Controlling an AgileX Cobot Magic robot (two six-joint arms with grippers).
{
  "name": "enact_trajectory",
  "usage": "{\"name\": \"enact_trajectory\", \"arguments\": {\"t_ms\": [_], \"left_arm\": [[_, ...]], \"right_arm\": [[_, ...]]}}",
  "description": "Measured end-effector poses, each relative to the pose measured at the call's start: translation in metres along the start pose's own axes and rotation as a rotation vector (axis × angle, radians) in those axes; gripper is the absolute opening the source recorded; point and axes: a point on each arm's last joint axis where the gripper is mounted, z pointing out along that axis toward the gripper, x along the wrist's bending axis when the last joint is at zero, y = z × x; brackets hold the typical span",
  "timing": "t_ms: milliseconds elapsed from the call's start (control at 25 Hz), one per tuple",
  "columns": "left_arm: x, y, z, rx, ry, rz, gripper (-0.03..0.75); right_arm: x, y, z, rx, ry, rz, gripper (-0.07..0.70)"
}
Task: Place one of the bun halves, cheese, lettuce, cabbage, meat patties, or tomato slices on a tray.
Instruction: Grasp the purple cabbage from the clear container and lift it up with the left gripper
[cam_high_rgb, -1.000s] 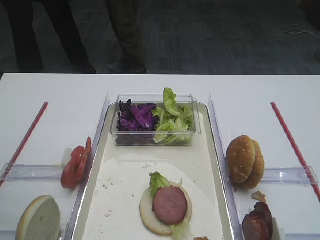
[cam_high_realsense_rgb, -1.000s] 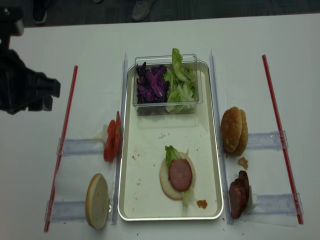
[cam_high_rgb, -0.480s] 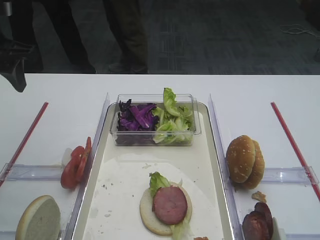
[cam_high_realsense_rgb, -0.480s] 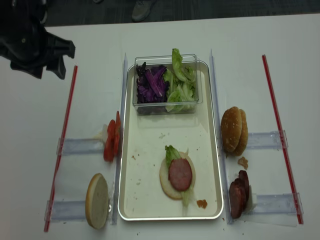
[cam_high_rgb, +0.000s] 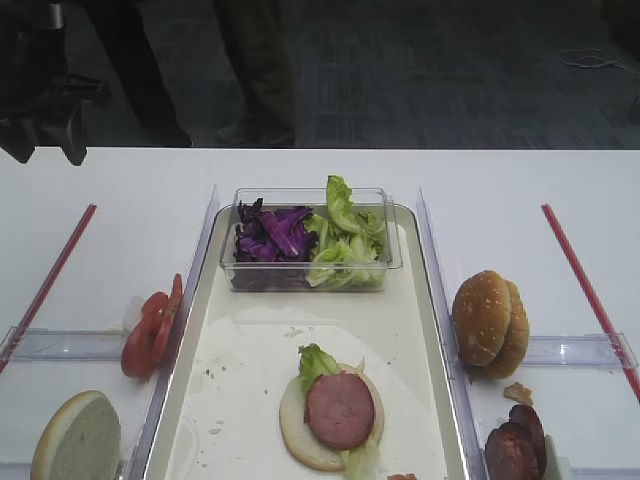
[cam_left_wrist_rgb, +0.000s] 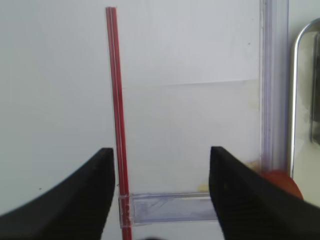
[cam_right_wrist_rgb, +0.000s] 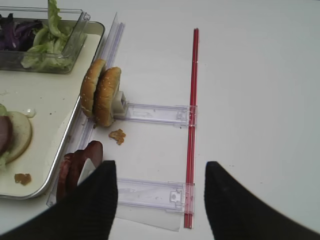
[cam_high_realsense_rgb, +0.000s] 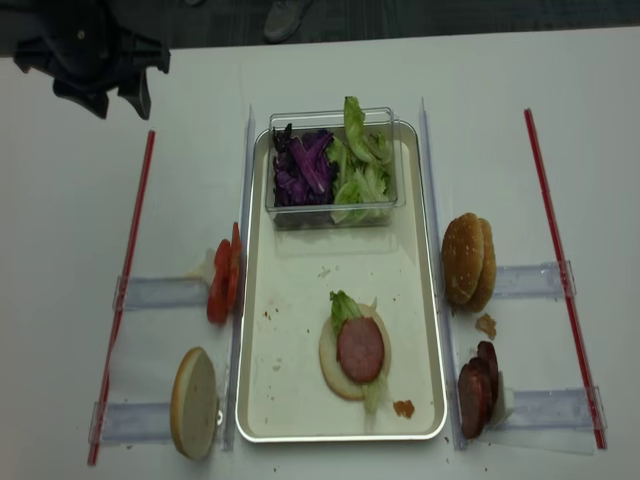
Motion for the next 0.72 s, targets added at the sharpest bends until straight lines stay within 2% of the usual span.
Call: {"name": "enact_trajectory", "arguments": {"t_ms": [320,520,720], "left_arm": [[-0.003,0.016,0.022,0.026,-0.017,-0.037,0.393],[-0.003,0.021,0.026,0.027,-0.016,-0.091,0.393],[-0.005,0.023,0.031,0.036,-0.031,-0.125,0.393]], "right_arm": [[0.0,0.0,0.0,0.0,0.0,0.0,0.439],[0.0,0.0,0.0,0.0,0.0,0.0,0.438],[0.0,0.0,0.0,0.0,0.0,0.0,0.438]]}}
